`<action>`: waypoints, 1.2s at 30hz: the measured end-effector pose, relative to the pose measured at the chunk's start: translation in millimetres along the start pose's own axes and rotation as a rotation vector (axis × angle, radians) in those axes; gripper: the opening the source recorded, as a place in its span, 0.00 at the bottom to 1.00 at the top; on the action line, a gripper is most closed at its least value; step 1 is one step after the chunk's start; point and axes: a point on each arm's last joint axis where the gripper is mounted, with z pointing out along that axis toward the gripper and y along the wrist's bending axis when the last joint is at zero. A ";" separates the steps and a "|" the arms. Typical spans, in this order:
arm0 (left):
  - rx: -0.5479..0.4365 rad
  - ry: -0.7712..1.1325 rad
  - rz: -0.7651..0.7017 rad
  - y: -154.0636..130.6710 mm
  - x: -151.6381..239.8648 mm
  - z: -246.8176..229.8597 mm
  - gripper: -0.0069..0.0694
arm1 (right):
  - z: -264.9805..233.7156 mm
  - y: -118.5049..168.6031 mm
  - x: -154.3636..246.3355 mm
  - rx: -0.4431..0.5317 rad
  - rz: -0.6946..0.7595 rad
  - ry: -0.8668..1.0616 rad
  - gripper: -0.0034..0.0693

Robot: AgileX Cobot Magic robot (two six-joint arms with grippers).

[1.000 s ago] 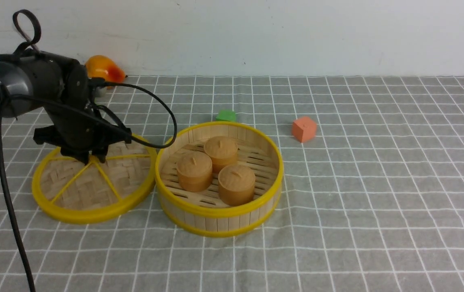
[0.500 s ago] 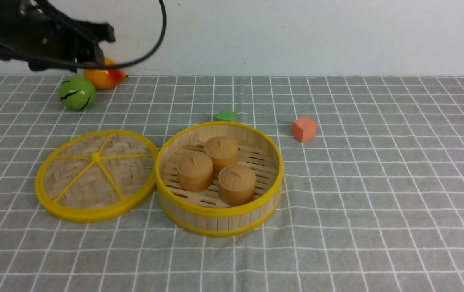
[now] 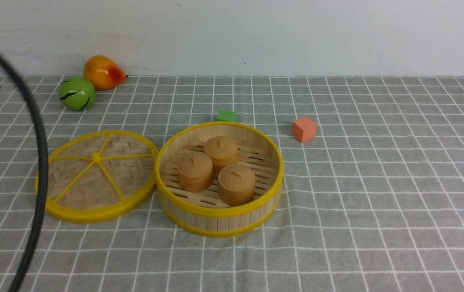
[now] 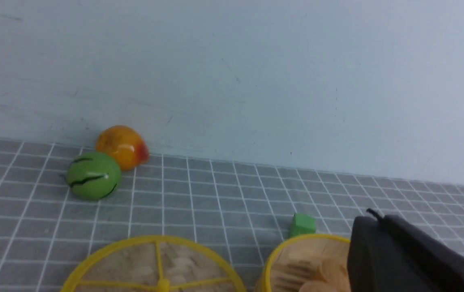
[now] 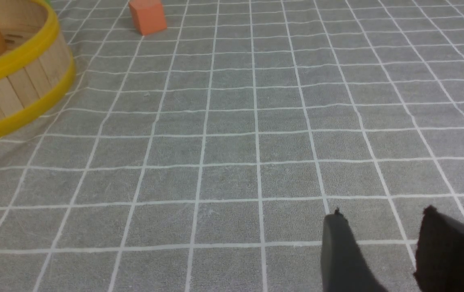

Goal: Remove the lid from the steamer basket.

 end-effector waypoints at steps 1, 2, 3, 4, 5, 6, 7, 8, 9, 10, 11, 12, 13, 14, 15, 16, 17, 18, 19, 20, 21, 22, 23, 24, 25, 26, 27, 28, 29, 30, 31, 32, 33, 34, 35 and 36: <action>0.036 0.009 0.003 1.6 7.5 -7.6 0.07 | 0.0 0.0 0.0 0.000 0.000 0.000 0.38; 0.038 0.021 0.005 3.1 15.5 -12.8 0.07 | 0.0 0.0 0.0 0.000 0.000 0.000 0.38; 0.040 0.029 0.005 4.5 22.5 -17.5 0.07 | 0.0 0.0 0.0 0.000 0.000 0.000 0.38; 0.051 0.047 0.006 5.1 28.2 -20.9 0.07 | 0.0 0.0 0.0 0.000 0.000 0.000 0.38; 0.056 0.071 0.010 6.1 38.7 -28.2 0.07 | 0.0 0.0 0.0 0.000 0.000 0.000 0.38; 0.071 0.105 0.011 6.2 47.1 -33.8 0.07 | 0.0 0.0 0.0 0.000 0.000 0.000 0.38; 0.081 0.125 0.013 6.2 52.5 -37.9 0.07 | 0.0 0.0 0.0 0.000 0.000 0.000 0.38; 0.085 0.131 0.013 6.2 54.9 -40.0 0.07 | 0.0 0.0 0.0 0.000 0.000 0.000 0.38; 0.096 0.163 0.014 6.2 61.4 -43.2 0.07 | 0.0 0.0 0.0 0.000 0.000 0.000 0.38; 0.098 0.165 0.013 6.1 62.1 -44.1 0.07 | 0.0 0.0 0.0 0.000 0.000 0.000 0.38; 0.108 0.202 0.013 6.0 68.2 -46.2 0.07 | 0.0 0.0 0.0 0.000 0.000 0.000 0.38; 0.110 0.221 0.013 5.9 71.0 -46.7 0.07 | 0.0 0.0 0.0 0.000 0.000 0.000 0.38; 0.119 0.253 0.013 5.6 74.7 -47.4 0.07 | 0.0 0.0 0.0 0.000 0.000 0.000 0.38; 0.125 0.281 0.013 5.3 77.8 -48.0 0.07 | 0.0 0.0 0.0 0.000 0.000 0.000 0.38; 0.130 0.302 0.014 4.9 79.9 -48.6 0.07 | 0.0 0.0 0.0 0.000 0.000 0.000 0.38; 0.131 0.307 0.014 4.8 80.3 -48.7 0.07 | 0.0 0.0 0.0 0.000 0.000 0.000 0.38; 0.140 0.341 0.014 4.1 83.2 -49.8 0.07 | 0.0 0.0 0.0 0.000 0.000 0.000 0.38; 0.146 0.364 0.015 3.6 85.2 -50.6 0.07 | 0.0 0.0 0.0 0.000 0.000 0.000 0.38; 0.152 0.384 0.015 3.2 86.9 -51.4 0.07 | 0.0 0.0 0.0 0.000 0.000 0.000 0.38; 0.154 0.392 0.015 3.0 87.5 -51.6 0.07 | 0.0 0.0 0.0 0.000 0.000 0.000 0.38; 0.161 0.418 0.016 2.5 89.7 -52.7 0.07 | 0.0 0.0 0.0 0.000 0.000 0.000 0.38; 0.165 0.435 0.017 2.2 91.1 -53.4 0.07 | 0.0 0.0 0.0 0.000 0.000 0.000 0.38; 0.165 0.437 0.018 2.2 91.3 -53.4 0.07 | 0.0 0.0 0.0 0.000 0.000 0.000 0.38; 0.164 0.444 0.031 2.6 91.9 -53.9 0.07 | 0.0 0.0 0.0 0.000 0.000 0.000 0.38; 0.159 0.436 0.078 4.0 92.3 -56.1 0.07 | 0.0 0.0 0.0 0.000 0.000 0.000 0.38; 0.161 0.422 0.090 4.5 93.0 -58.0 0.07 | 0.0 0.0 0.0 0.000 0.000 0.000 0.38; 0.165 0.410 0.097 4.4 93.0 -59.3 0.07 | 0.0 0.0 0.0 0.000 0.000 0.000 0.38; 0.175 0.374 0.107 4.8 94.6 -64.6 0.07 | 0.0 0.0 0.0 0.000 0.000 0.000 0.38; 0.172 0.328 0.116 6.5 96.6 -68.0 0.07 | 0.0 0.0 0.0 0.000 0.000 0.000 0.38; 0.165 0.270 0.126 8.5 97.8 -71.4 0.07 | 0.0 0.0 0.0 0.000 0.000 0.000 0.38; 0.154 0.203 0.139 11.1 99.3 -74.5 0.07 | 0.0 0.0 0.0 0.000 0.000 0.000 0.38; 0.144 0.137 0.151 13.4 100.3 -77.8 0.07 | 0.0 0.0 0.0 0.000 0.000 0.000 0.38; 0.137 0.110 0.157 14.4 99.6 -78.0 0.07 | 0.0 0.0 0.0 0.000 0.000 0.000 0.38; 0.107 0.000 0.184 20.2 104.2 -80.9 0.07 | 0.0 0.0 0.0 0.000 0.000 0.000 0.38; 0.088 -0.046 0.207 23.5 107.5 -81.4 0.07 | 0.0 0.0 0.0 0.000 0.000 0.000 0.38; 0.068 -0.080 0.216 27.3 113.8 -80.7 0.07 | 0.0 0.0 0.0 0.000 0.000 0.000 0.38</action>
